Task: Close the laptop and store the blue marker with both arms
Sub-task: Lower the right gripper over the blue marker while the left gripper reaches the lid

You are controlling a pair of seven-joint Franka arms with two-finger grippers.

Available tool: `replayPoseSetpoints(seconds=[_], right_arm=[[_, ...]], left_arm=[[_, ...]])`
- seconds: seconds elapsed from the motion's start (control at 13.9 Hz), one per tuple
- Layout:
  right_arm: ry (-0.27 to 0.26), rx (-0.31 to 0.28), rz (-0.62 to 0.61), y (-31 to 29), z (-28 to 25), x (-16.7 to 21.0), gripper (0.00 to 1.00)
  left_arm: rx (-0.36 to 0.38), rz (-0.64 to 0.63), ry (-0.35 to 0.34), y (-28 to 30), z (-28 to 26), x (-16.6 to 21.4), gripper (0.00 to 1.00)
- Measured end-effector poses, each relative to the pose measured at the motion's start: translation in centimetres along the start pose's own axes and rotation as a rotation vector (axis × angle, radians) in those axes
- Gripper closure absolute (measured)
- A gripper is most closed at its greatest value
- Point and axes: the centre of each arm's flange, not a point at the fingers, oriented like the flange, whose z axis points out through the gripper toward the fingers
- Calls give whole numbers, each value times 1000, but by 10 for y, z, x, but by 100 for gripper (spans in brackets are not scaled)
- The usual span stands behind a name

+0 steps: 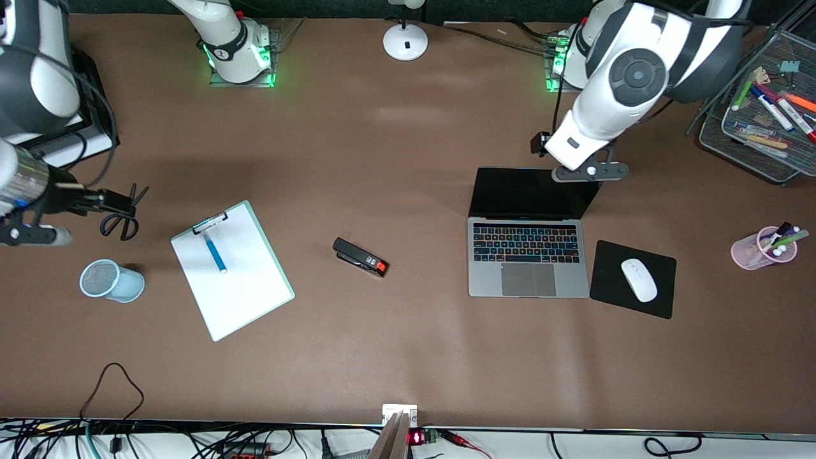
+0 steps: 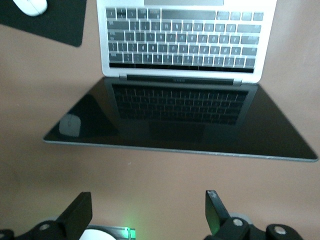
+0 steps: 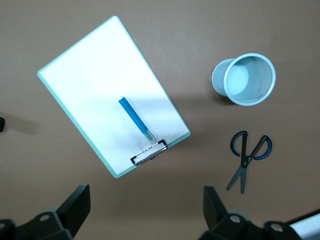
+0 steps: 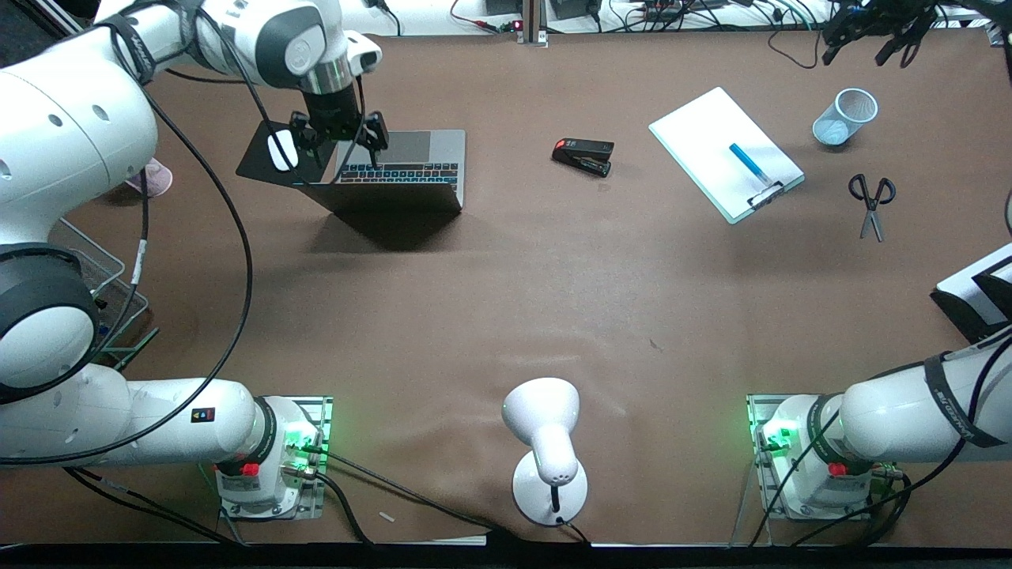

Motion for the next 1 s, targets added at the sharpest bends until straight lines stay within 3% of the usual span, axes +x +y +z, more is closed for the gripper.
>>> replayPoseSetpoints(seconds=[0.29, 0.5, 1.0], right_arm=[[11, -9, -16, -10, 46, 25, 0], [12, -19, -93, -37, 84, 40, 0], [-66, -23, -238, -40, 149, 50, 0]], left_arm=[[12, -1, -22, -1, 29, -3, 0], [17, -1, -49, -2, 46, -1, 0], [-11, -5, -49, -2, 62, 14, 0]])
